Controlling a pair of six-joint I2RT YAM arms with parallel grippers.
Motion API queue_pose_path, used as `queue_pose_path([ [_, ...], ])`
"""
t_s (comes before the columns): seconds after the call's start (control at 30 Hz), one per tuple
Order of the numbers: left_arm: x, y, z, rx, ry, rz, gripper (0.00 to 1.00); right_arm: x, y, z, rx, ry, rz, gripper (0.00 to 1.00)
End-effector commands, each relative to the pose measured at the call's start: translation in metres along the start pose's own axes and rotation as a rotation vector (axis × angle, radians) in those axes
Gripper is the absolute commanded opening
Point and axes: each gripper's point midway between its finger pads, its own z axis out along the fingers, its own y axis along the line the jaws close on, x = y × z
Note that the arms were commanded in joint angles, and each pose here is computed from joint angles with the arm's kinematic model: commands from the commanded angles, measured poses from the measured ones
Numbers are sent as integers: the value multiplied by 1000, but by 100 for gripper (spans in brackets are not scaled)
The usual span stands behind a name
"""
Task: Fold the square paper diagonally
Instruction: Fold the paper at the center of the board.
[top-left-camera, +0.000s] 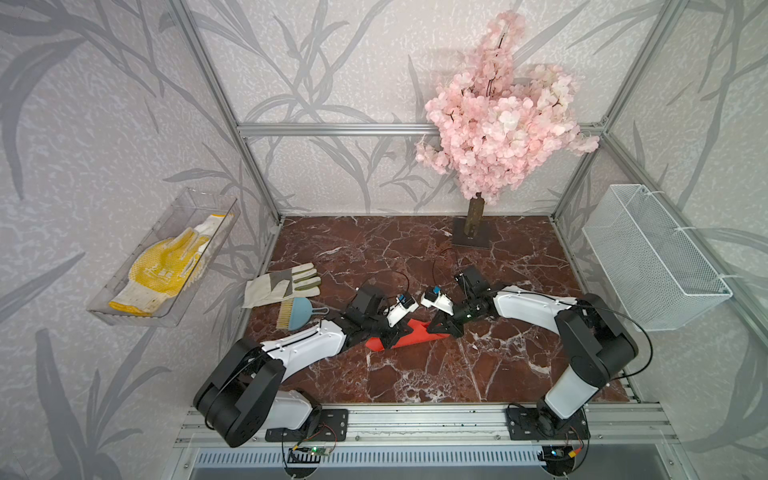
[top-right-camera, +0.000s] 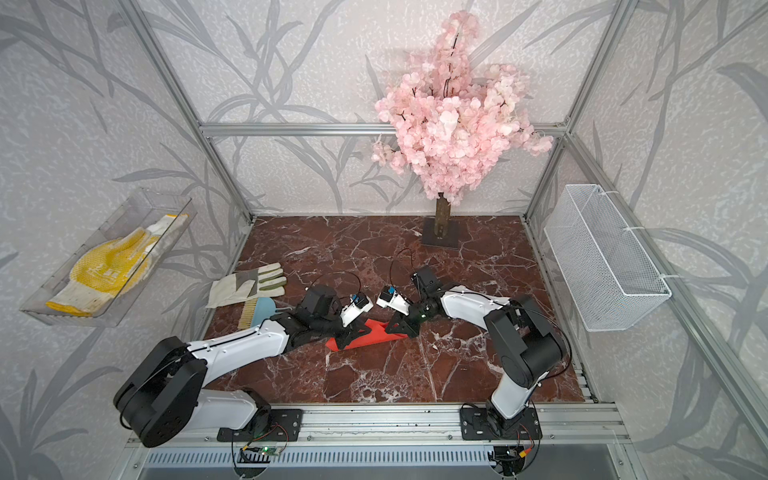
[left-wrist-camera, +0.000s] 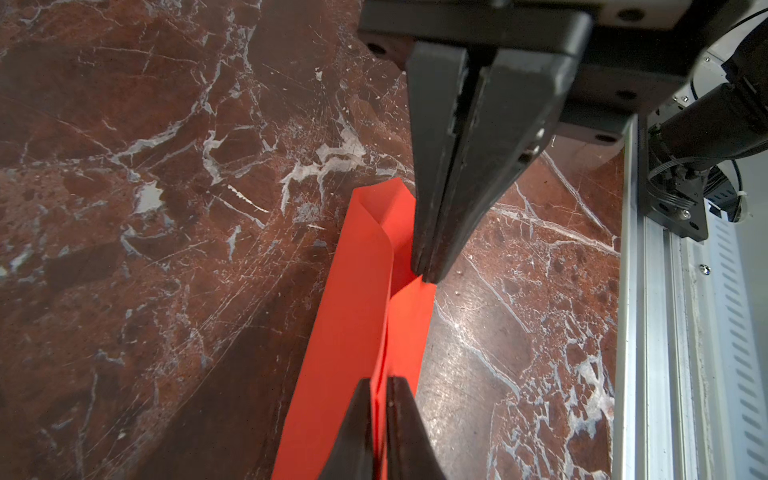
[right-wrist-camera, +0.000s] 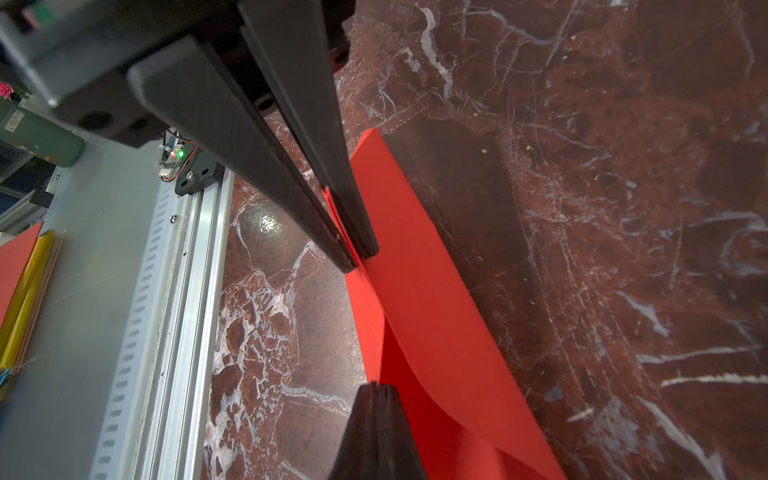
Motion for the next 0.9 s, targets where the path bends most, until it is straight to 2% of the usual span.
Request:
queue_pose_path([
  [0.0,-8,-1,0,13,-6,3,11,-9,-1,-1,9,-7,-27,0],
  [0.87,-5,-1,3,23,15,-6,13,-13,-6,-7,26,-30,-14,0],
])
